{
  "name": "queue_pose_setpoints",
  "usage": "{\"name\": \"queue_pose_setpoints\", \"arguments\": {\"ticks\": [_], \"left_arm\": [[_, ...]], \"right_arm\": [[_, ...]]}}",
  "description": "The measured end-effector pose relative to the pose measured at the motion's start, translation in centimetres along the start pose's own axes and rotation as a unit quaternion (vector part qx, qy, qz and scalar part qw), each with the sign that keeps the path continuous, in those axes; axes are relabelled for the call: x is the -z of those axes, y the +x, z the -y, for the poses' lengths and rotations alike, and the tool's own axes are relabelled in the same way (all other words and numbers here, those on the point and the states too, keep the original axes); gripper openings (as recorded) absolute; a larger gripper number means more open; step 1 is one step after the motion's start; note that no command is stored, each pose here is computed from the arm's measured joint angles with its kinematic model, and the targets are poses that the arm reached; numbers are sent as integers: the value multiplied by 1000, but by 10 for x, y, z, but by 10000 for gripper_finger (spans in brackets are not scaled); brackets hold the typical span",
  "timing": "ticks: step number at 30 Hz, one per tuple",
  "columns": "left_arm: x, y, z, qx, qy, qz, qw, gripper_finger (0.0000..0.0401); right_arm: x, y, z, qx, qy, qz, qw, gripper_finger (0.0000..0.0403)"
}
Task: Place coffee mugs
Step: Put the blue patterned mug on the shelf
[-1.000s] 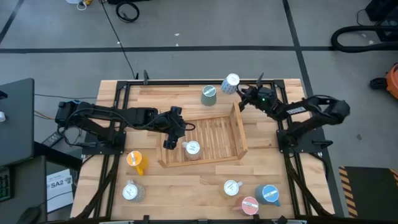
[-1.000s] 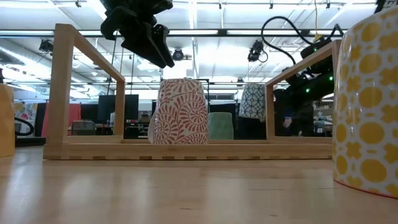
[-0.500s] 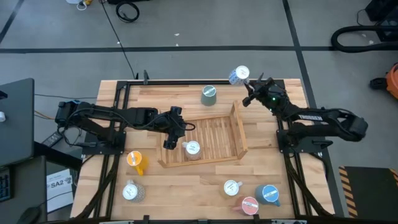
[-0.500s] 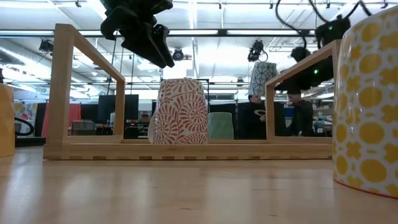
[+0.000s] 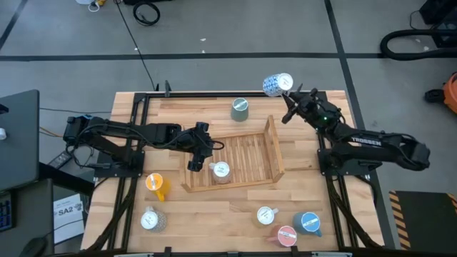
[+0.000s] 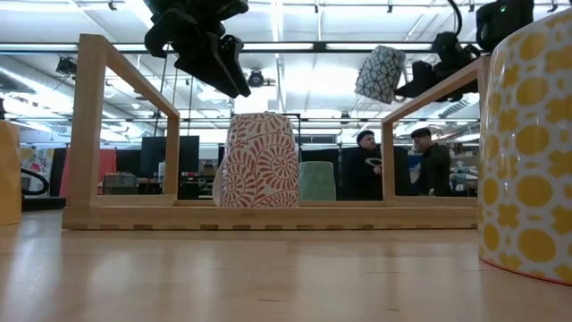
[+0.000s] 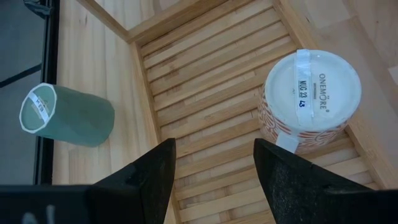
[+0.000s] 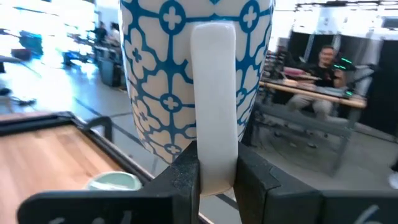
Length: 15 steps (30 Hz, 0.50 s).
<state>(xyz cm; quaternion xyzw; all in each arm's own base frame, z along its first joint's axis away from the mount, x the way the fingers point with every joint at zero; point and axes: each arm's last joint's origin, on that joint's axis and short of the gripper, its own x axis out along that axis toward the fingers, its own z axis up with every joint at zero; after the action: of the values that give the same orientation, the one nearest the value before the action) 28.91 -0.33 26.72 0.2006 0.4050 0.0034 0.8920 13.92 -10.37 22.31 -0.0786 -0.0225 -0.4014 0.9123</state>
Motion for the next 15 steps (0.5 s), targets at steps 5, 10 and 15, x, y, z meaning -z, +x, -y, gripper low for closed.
{"name": "queue_pose_setpoints", "arguments": {"ticks": [5,10,15], "left_arm": [[0,0,0,0,0,0,1000,222],[0,0,0,0,-1,0,1000,222],[0,0,0,0,-1,0,1000,222]], "right_arm": [[-15,2,-15,-39,3,-3,999,76],[-44,6,-31,-90,-3,-30,996,76],[-78,4,-45,-134,25,-33,990,76]]}}
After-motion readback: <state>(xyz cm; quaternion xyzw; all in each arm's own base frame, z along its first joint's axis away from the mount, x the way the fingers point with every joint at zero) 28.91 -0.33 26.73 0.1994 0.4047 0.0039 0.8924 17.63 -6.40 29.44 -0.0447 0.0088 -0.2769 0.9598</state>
